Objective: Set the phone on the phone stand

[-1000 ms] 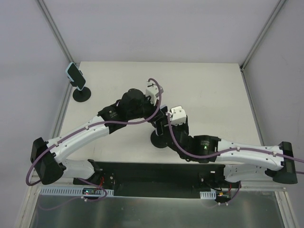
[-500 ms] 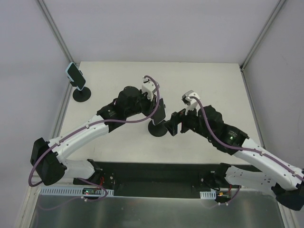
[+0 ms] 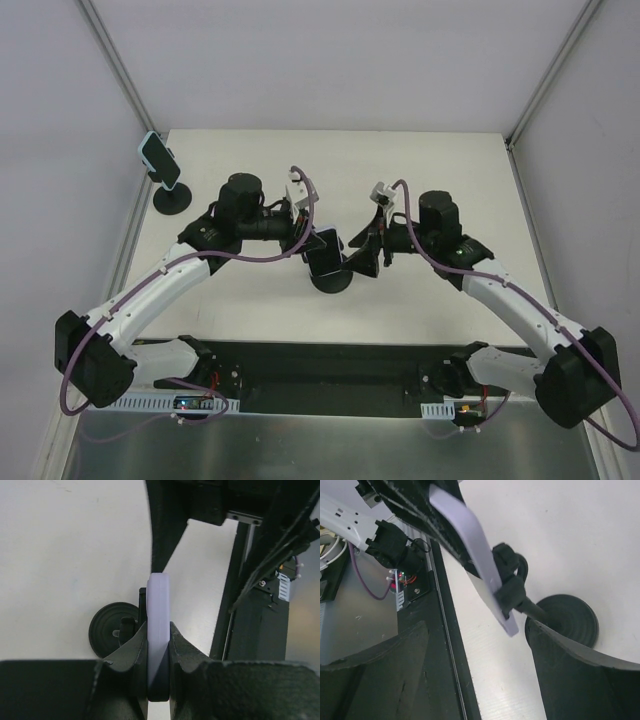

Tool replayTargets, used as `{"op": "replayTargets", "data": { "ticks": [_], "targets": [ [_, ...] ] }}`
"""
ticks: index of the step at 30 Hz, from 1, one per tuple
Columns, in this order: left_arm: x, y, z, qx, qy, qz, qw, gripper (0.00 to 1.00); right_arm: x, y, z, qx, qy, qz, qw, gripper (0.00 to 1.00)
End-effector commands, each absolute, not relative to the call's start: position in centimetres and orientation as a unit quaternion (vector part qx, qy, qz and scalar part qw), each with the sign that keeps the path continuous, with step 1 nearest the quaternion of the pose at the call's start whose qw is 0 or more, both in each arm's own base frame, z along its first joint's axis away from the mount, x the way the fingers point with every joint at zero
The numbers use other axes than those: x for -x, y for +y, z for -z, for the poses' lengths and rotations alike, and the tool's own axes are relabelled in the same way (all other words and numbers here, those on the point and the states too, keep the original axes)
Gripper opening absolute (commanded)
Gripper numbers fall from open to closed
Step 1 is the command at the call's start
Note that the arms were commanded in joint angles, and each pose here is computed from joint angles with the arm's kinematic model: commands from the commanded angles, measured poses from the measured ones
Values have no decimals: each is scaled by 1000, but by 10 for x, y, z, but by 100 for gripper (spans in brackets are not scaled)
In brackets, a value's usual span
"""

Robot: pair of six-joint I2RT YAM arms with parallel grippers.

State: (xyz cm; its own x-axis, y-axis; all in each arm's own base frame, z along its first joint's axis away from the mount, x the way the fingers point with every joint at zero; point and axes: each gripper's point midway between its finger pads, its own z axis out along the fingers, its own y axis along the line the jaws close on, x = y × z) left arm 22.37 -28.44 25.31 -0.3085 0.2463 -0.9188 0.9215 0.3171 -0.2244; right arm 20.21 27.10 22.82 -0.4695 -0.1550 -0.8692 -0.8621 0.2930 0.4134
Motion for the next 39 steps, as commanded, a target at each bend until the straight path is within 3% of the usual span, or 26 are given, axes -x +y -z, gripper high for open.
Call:
{"op": "replayTargets", "data": {
  "ticks": [1,10,15,18,19,25,32,33,34,36,39],
  "targets": [
    [-198,-292,-257,-470,654,462,373,0,-205,295,-267,436,611,-524,402,82],
    [-200,-291,-259,-468,653,461,377,0,-224,319,-253,451,610,-533,375,74],
    [-206,-292,-264,-459,659,459,380,0,-216,326,-250,459,606,-537,367,57],
    [-210,-294,-265,-453,664,462,376,0,-217,332,-253,447,606,-539,377,24],
    [-211,-295,-264,-451,665,462,375,0,-219,335,-255,414,626,-548,371,1],
    [-212,-293,-260,-447,672,455,375,0,-238,331,-249,244,695,-533,417,0],
    [-203,-293,-252,-451,669,469,358,0,-222,337,-243,302,649,-570,405,3],
    [-201,-292,-252,-452,667,471,359,0,-220,337,-243,312,644,-575,397,19],
    [-199,-293,-254,-454,661,476,362,0,-212,339,-245,334,632,-588,378,43],
    [-195,-291,-249,-452,657,480,365,0,-209,336,-246,349,626,-594,366,48],
    [-192,-292,-245,-453,640,490,382,0,-201,331,-249,371,620,-593,356,67]
  ]
}}
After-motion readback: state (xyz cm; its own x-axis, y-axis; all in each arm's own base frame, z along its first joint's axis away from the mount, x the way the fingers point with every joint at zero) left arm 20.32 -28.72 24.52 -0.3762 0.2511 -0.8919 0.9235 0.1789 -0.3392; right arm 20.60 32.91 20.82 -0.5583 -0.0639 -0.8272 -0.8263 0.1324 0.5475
